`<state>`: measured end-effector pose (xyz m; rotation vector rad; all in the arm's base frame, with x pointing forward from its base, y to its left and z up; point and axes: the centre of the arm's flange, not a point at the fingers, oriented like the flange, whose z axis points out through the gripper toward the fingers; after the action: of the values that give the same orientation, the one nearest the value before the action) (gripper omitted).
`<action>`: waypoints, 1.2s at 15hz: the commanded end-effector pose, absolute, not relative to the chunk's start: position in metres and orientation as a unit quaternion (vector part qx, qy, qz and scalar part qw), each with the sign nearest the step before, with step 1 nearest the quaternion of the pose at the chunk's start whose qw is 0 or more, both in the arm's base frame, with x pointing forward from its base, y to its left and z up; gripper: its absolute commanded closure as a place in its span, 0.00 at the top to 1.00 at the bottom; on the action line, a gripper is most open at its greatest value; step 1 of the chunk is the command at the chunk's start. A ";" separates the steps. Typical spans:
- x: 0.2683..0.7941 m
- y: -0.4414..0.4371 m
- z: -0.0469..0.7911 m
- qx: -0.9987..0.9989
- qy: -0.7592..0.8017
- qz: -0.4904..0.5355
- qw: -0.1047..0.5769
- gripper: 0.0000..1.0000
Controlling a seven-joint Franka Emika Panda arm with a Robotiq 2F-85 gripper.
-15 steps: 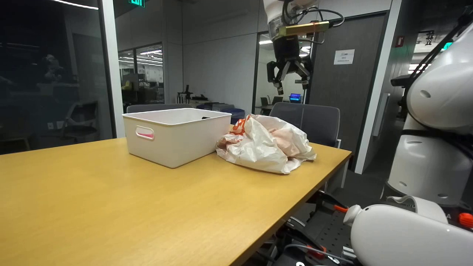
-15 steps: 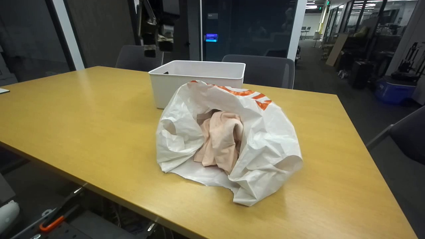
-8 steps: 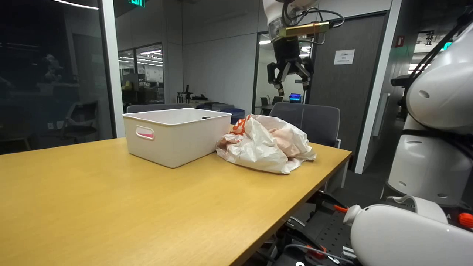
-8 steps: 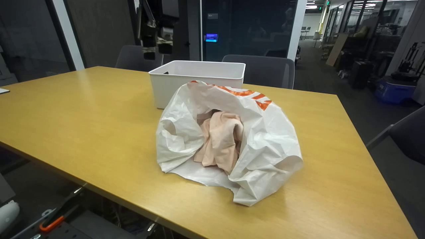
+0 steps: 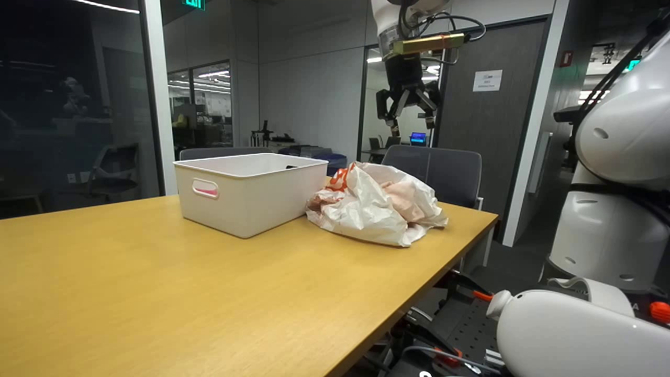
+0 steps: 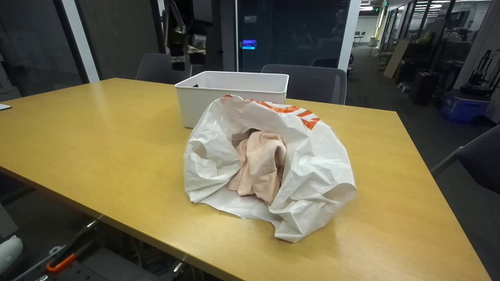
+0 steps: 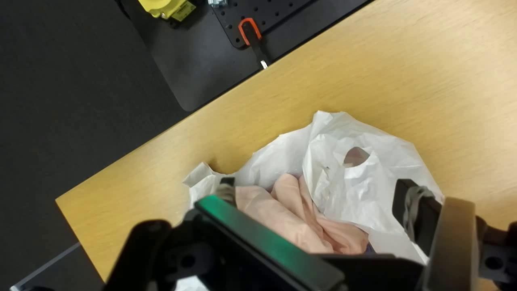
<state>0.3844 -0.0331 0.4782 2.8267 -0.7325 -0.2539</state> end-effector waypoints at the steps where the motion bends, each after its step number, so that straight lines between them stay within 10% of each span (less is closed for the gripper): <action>1: 0.405 -0.042 0.457 0.964 -0.243 -0.060 0.094 1.00; 18: 0.445 -0.051 0.331 0.995 -0.094 0.004 -0.012 1.00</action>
<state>0.4334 -0.0498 0.3381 3.0901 -0.3918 -0.0314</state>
